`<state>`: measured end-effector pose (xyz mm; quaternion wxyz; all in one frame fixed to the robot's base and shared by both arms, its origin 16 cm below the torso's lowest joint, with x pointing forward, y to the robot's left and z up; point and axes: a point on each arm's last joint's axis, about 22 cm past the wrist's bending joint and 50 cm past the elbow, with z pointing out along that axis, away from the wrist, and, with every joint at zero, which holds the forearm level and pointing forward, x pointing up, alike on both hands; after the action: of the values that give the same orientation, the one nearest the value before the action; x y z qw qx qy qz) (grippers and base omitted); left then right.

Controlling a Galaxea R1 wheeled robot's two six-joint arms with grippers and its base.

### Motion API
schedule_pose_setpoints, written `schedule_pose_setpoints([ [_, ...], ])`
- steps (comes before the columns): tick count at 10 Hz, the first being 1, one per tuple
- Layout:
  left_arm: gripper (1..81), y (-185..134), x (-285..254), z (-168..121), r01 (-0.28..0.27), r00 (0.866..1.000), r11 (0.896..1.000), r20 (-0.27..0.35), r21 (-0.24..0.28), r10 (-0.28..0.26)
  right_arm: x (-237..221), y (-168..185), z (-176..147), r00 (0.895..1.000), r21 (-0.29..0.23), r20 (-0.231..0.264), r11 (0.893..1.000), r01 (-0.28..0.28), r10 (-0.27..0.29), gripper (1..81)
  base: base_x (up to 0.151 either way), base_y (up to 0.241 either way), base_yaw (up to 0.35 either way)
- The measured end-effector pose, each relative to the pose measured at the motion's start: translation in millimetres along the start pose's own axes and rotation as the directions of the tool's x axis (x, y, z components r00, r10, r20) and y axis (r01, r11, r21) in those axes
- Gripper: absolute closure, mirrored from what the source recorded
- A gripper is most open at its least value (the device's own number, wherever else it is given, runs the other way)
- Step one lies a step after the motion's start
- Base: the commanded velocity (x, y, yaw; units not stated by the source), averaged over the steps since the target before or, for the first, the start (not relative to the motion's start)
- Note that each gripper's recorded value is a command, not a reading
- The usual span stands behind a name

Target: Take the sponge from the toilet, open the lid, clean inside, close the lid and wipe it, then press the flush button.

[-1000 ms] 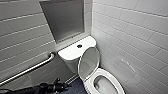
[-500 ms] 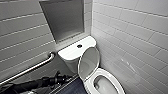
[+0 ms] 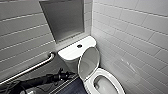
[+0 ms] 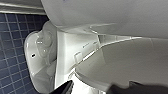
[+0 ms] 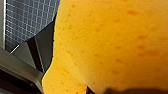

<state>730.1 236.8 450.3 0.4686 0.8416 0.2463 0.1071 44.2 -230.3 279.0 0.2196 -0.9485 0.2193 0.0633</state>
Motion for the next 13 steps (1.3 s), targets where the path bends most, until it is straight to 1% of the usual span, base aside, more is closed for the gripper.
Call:
schedule_pose_setpoints([
  [2,1.0,23.7,12.0,9.4,-0.023,1.0,0.999,-0.008,-0.024,0.023,-0.3,5.6,-2.2,1.0,-0.009,0.0,1.0,0.002,-0.002,81.1,0.0,0.0,0.0],
  [4,1.0,33.9,17.7,13.4,-0.036,0.999,0.999,-0.014,-0.033,0.035,-1.3,4.1,-1.5,1.0,-0.008,0.0,1.0,0.001,-0.001,81.1,0.0,0.0,0.0],
  [6,1.0,45.6,-4.7,36.5,-0.033,0.999,0.998,0.027,-0.059,0.034,-2.1,3.3,-0.1,1.0,-0.008,0.001,1.0,0.0,0.0,81.1,0.0,0.0,0.0],
  [7,1.0,41.8,-16.3,40.9,-0.03,0.999,0.998,0.04,-0.056,0.032,-2.4,3.4,0.0,1.0,-0.008,0.001,1.0,0.001,-0.001,81.1,0.0,0.0,0.0],
  [9,1.0,34.3,-49.5,44.4,-0.048,0.994,0.997,0.094,-0.06,0.054,0.3,-2.8,4.3,1.0,0.001,-0.003,1.0,0.001,-0.001,81.1,0.0,0.0,0.0],
  [10,1.0,35.9,-75.4,49.1,-0.067,0.987,0.995,0.143,-0.078,0.078,1.1,-5.9,6.2,1.0,0.006,-0.005,1.0,0.001,-0.001,81.1,0.0,0.0,0.0],
  [11,1.0,36.7,-101.3,51.2,-0.08,0.976,0.992,0.193,-0.1,0.098,1.9,-4.8,5.8,1.0,0.004,-0.006,1.0,0.001,-0.001,81.1,0.0,0.0,0.0],
  [12,1.0,27.0,-115.9,49.8,-0.082,0.972,0.992,0.214,-0.096,0.1,2.3,-4.1,5.6,1.0,0.003,-0.006,1.0,0.002,-0.002,81.1,0.0,0.0,0.0],
  [13,1.0,4.9,-129.4,42.1,-0.076,0.969,0.995,0.229,-0.072,0.09,1.9,-4.5,5.9,1.0,0.003,-0.006,1.0,0.001,-0.001,81.1,0.0,0.0,0.0],
])
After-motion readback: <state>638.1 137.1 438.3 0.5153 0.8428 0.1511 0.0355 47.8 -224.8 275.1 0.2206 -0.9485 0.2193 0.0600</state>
